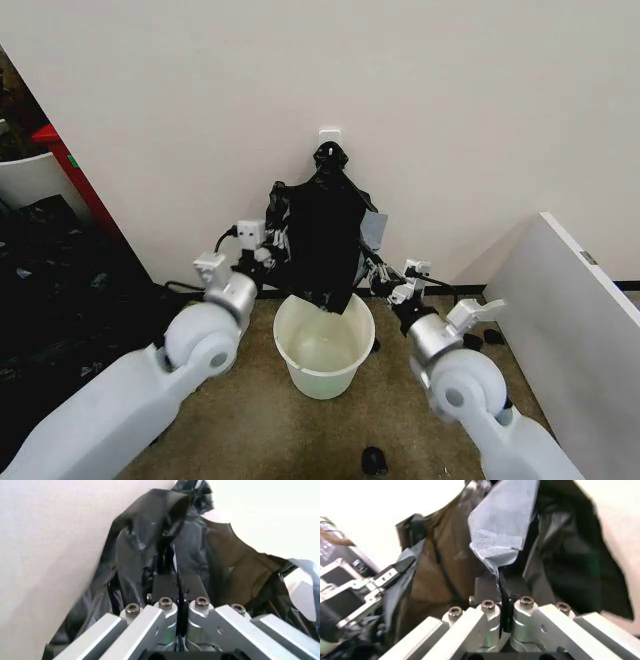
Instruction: Place the garbage bag over the trash bin.
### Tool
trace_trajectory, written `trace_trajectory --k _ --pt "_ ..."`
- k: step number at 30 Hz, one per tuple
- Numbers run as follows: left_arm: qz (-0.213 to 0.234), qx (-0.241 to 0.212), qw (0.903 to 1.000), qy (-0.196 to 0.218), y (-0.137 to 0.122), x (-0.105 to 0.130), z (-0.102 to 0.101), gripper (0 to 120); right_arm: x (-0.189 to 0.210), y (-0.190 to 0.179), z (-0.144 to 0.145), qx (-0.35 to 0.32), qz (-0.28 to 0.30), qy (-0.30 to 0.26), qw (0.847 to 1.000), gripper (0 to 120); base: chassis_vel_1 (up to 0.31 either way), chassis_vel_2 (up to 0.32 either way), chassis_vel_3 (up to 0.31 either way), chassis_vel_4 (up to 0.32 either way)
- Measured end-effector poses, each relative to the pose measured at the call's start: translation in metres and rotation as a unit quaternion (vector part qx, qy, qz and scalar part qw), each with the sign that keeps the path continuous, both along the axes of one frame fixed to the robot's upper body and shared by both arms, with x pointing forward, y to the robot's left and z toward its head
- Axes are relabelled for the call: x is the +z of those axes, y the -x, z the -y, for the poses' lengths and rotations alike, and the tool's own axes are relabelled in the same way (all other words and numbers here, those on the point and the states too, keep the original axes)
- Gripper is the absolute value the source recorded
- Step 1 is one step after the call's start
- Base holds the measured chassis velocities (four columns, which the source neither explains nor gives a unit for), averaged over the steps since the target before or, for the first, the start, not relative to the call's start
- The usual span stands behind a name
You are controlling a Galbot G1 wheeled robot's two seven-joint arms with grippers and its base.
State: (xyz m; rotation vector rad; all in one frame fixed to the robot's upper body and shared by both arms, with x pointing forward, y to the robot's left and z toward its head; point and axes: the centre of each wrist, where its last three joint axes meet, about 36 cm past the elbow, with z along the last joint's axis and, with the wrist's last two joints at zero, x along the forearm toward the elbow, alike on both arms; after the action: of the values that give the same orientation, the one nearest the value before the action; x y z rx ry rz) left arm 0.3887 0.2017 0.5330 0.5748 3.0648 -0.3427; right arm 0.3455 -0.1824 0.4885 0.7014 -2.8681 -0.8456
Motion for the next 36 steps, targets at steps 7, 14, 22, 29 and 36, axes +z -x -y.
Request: trace_trajectory --k 7,14,22,29,36 --pt "-0.003 -0.023 0.9996 0.018 0.027 0.006 0.008 0 0.011 0.046 -0.002 0.009 -0.023 -0.009 1.0 0 0.0 0.0 0.0 0.0" --pt "-0.026 -0.03 0.9987 0.031 0.041 0.004 0.013 0 0.008 0.069 0.003 0.0 -0.042 -0.001 0.999 0 0.0 0.0 0.0 0.0" --pt "-0.055 -0.036 0.9971 0.038 0.053 -0.004 0.018 0 0.01 0.09 0.006 -0.014 -0.07 0.005 0.997 0 0.0 0.0 0.0 0.0" --pt "-0.056 -0.044 0.9964 0.046 0.061 0.004 0.02 0 0.023 0.099 0.004 -0.027 -0.093 0.002 0.995 0 0.0 0.0 0.0 0.0" --pt "-0.057 -0.046 0.995 0.068 0.052 0.013 0.025 0 0.041 0.092 0.019 -0.052 -0.089 0.001 0.995 0 0.0 0.0 0.0 0.0"
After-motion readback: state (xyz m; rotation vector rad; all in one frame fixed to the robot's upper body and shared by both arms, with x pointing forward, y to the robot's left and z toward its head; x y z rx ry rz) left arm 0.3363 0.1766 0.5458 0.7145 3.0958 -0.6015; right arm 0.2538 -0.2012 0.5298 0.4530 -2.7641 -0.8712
